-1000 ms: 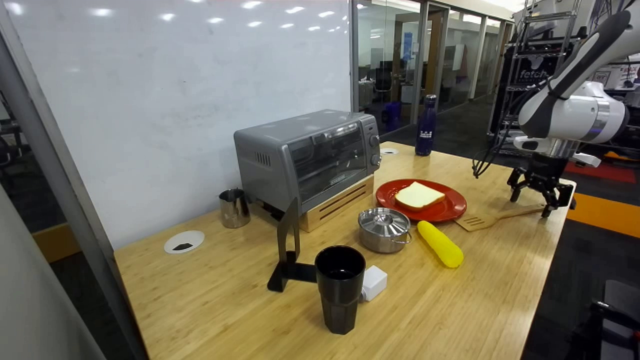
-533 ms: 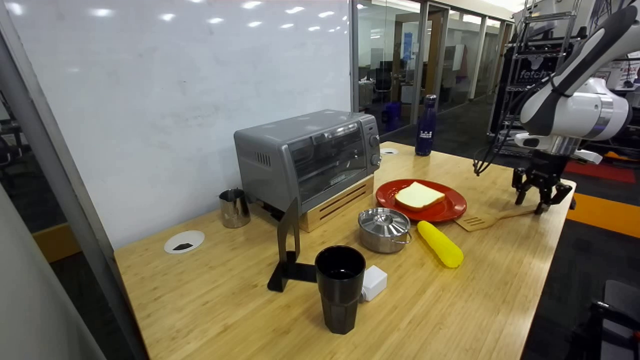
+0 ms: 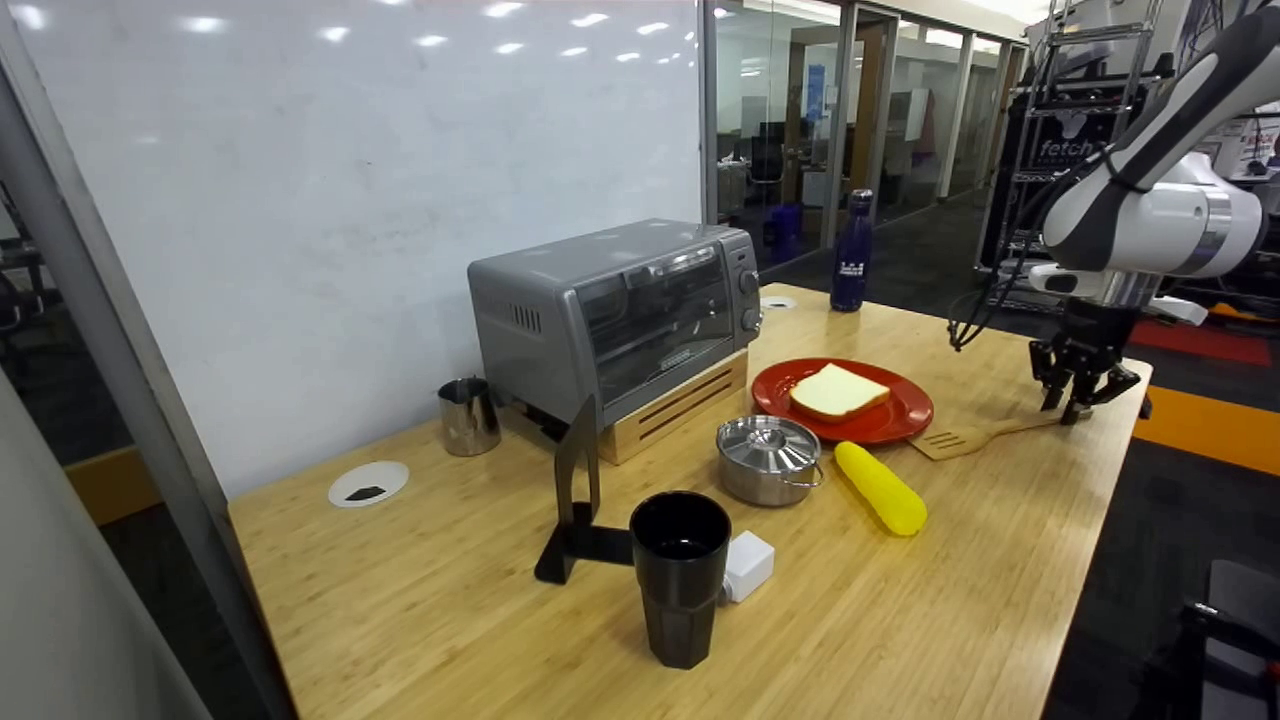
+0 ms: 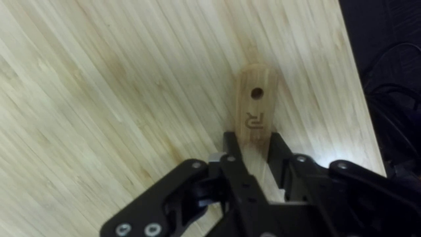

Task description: Use the spatula to pick up the slice of bread.

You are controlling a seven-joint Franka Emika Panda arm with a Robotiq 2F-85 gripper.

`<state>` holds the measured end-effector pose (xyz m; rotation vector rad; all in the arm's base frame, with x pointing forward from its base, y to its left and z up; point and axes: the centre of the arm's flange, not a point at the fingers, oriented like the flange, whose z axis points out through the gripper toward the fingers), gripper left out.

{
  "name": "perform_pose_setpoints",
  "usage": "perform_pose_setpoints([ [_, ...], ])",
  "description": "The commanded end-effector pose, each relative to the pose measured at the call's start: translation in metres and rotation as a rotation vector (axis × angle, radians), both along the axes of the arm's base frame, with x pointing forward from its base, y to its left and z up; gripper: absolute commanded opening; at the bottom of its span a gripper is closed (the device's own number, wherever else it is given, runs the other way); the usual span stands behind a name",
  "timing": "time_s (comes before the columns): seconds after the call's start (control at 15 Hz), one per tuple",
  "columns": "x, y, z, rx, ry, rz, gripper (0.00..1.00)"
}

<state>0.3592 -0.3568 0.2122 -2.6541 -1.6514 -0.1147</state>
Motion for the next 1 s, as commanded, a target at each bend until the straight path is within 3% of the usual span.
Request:
perform_pose_setpoints([
  [0.0,0.006,0.009,0.01,-0.039,-0.006,-0.011,0.07],
  [0.53,0.025,0.022,0.051,-0.126,0.053,0.073,0.07],
  [0.93,0.02,0.02,0.063,-0.106,0.157,0.167,0.07],
])
